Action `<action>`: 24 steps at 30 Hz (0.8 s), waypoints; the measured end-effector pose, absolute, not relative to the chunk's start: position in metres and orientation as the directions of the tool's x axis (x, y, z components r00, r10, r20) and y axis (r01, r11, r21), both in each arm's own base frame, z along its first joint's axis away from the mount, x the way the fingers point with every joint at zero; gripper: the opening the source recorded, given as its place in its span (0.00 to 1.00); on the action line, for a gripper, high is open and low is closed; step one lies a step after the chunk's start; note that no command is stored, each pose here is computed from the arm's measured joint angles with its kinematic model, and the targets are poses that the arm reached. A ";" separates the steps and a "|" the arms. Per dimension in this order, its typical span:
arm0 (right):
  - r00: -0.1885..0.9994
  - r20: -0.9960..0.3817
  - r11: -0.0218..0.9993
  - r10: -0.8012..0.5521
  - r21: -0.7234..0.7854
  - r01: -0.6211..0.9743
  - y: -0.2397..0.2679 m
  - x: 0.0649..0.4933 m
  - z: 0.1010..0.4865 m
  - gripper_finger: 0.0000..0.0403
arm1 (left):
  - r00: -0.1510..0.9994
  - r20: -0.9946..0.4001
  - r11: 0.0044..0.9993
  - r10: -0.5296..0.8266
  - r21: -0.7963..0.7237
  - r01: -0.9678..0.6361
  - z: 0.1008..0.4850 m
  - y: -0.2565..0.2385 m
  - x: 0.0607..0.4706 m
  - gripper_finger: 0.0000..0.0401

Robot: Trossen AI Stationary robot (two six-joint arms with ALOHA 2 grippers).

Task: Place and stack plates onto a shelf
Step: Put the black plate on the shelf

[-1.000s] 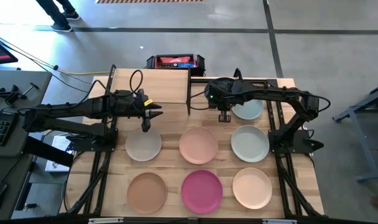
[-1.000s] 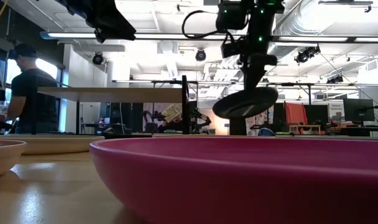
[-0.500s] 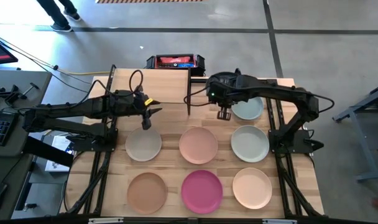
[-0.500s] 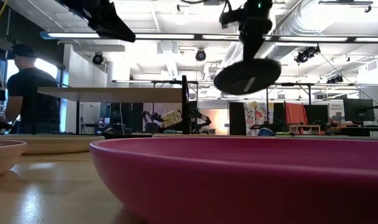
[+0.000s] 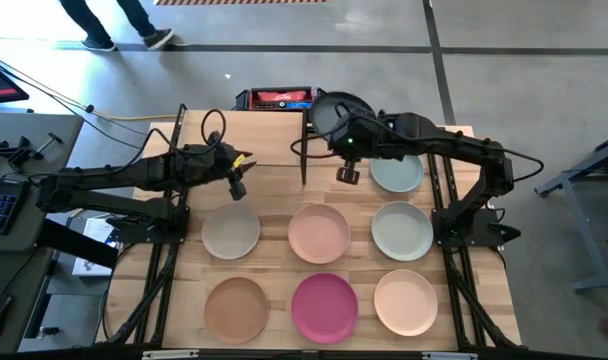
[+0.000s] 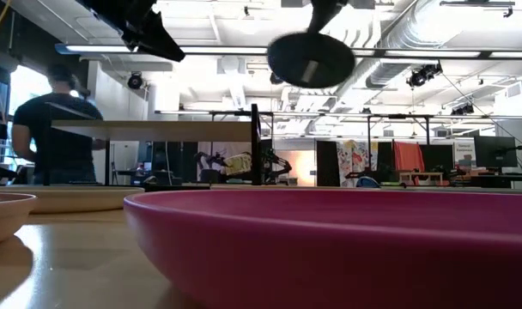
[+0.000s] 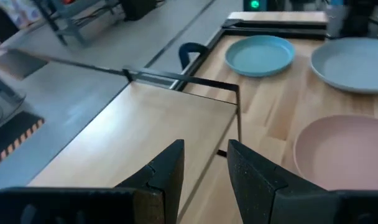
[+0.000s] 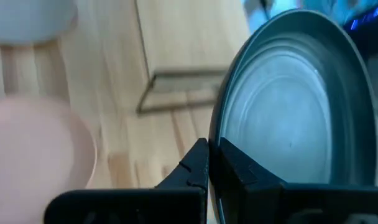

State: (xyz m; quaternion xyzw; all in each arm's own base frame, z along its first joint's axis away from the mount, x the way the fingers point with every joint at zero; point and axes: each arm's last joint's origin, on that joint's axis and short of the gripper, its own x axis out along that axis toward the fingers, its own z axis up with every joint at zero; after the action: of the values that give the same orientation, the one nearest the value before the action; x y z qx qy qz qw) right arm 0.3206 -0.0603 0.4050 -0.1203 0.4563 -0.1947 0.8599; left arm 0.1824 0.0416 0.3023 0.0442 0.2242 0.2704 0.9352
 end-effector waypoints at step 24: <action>0.805 -0.477 0.877 -0.353 -0.469 0.107 -0.074 0.424 0.368 0.00 | 0.804 -0.126 0.807 0.581 -0.039 -0.589 0.343 0.033 0.120 0.28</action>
State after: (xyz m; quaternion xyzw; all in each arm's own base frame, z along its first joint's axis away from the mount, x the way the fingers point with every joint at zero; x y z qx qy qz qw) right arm 0.4236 -0.0736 0.3678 -0.2148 0.2864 -0.1242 0.9254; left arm 0.1199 0.0327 0.3431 -0.0382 0.0542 0.3081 0.9490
